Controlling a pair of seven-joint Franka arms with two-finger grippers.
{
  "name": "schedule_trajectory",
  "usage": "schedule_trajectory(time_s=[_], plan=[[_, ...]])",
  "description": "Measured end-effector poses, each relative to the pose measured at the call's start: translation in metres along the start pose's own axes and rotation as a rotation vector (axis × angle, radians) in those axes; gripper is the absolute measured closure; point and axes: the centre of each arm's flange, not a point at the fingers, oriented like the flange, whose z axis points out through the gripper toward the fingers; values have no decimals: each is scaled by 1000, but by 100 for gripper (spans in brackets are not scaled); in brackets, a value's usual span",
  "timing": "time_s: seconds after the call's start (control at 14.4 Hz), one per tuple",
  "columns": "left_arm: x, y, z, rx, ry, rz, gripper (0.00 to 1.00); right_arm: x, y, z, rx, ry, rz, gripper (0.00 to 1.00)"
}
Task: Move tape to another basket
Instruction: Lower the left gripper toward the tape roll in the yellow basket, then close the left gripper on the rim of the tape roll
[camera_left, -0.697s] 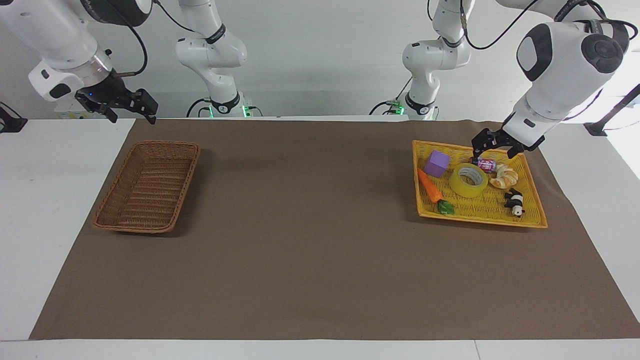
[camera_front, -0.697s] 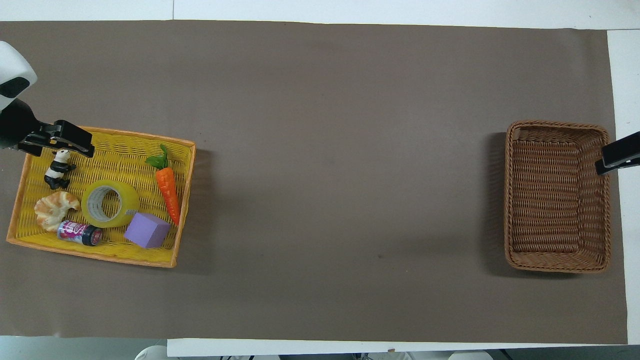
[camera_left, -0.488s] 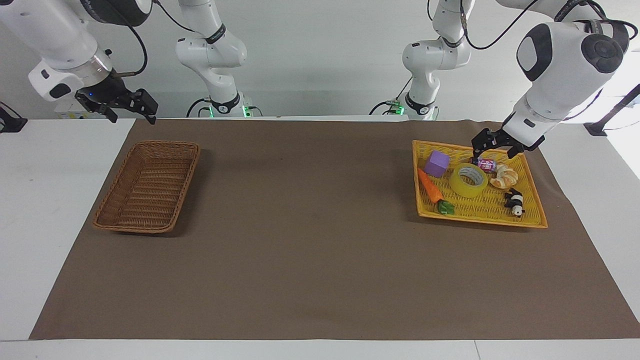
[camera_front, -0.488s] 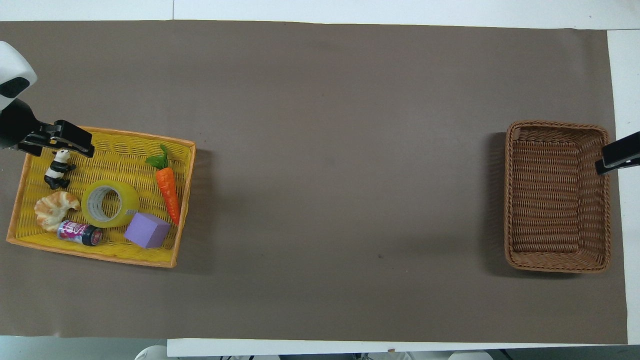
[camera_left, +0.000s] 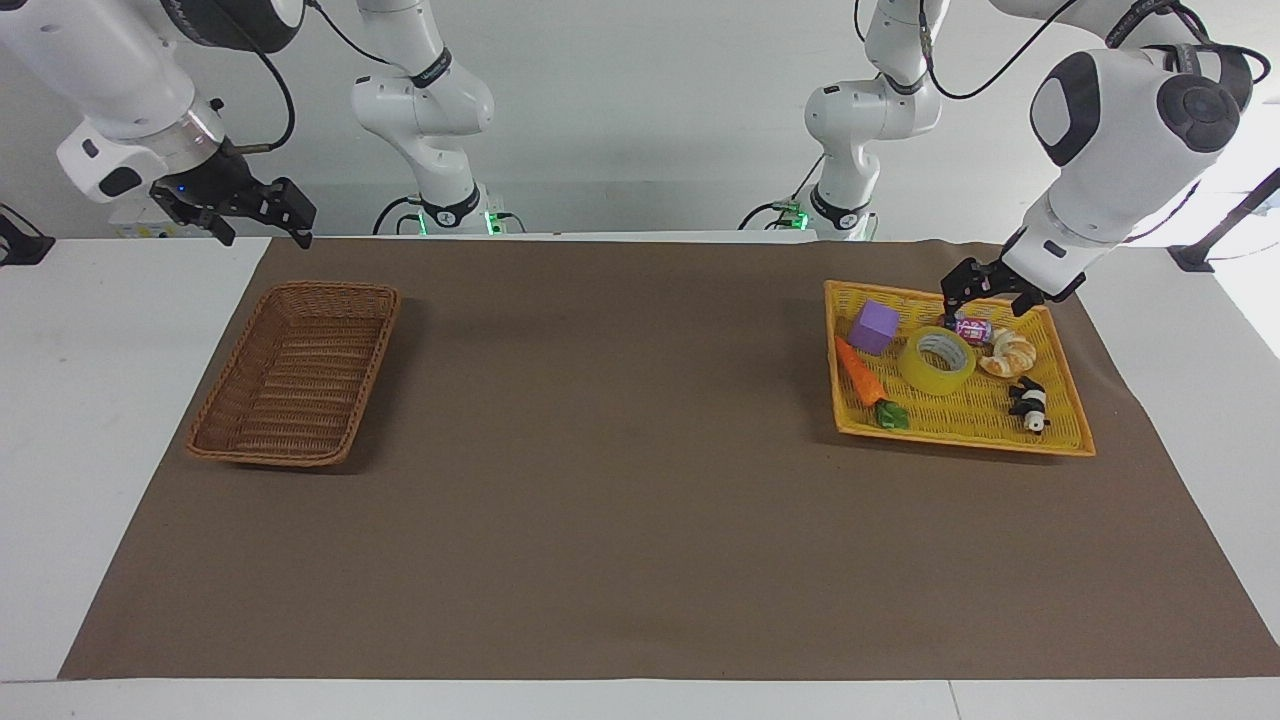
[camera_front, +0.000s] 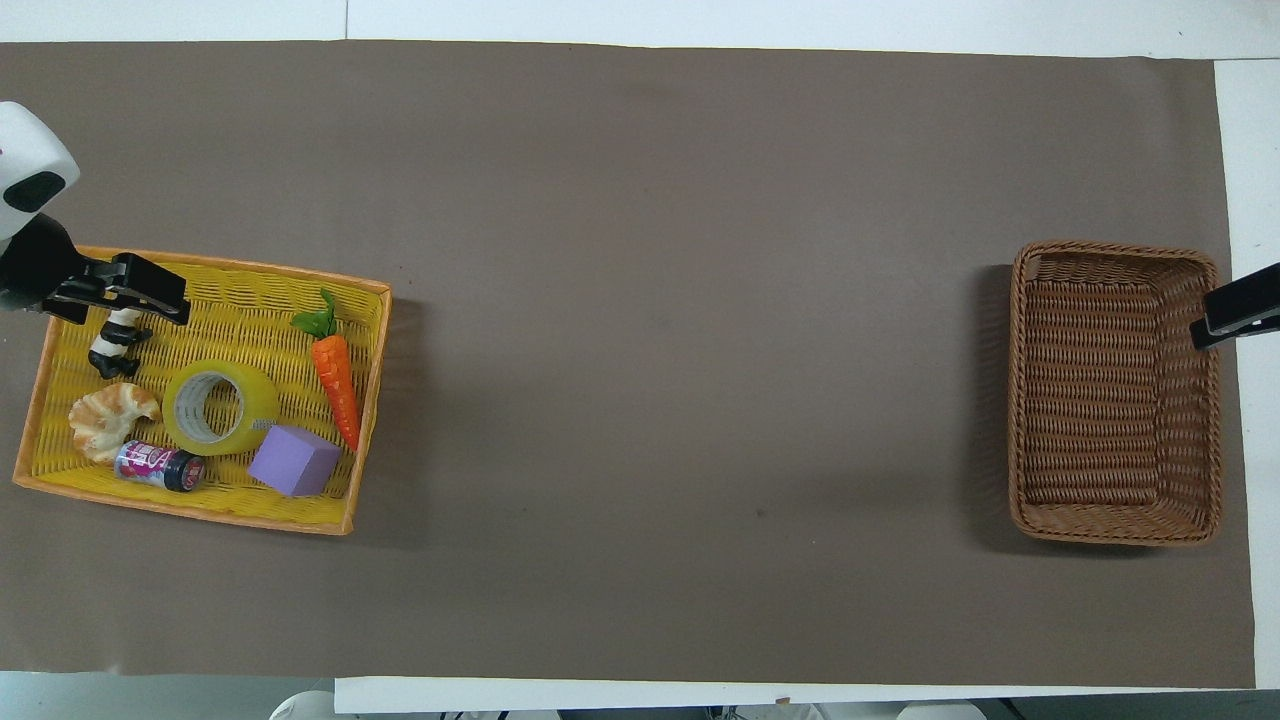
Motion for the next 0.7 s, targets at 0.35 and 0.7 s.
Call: schedule_trajectory(time_s=[0.35, 0.7], plan=[[-30, -44, 99, 7, 83, -24, 0, 0, 0, 0, 0, 0, 0, 0], [-32, -60, 142, 3, 96, -51, 0, 0, 0, 0, 0, 0, 0, 0]])
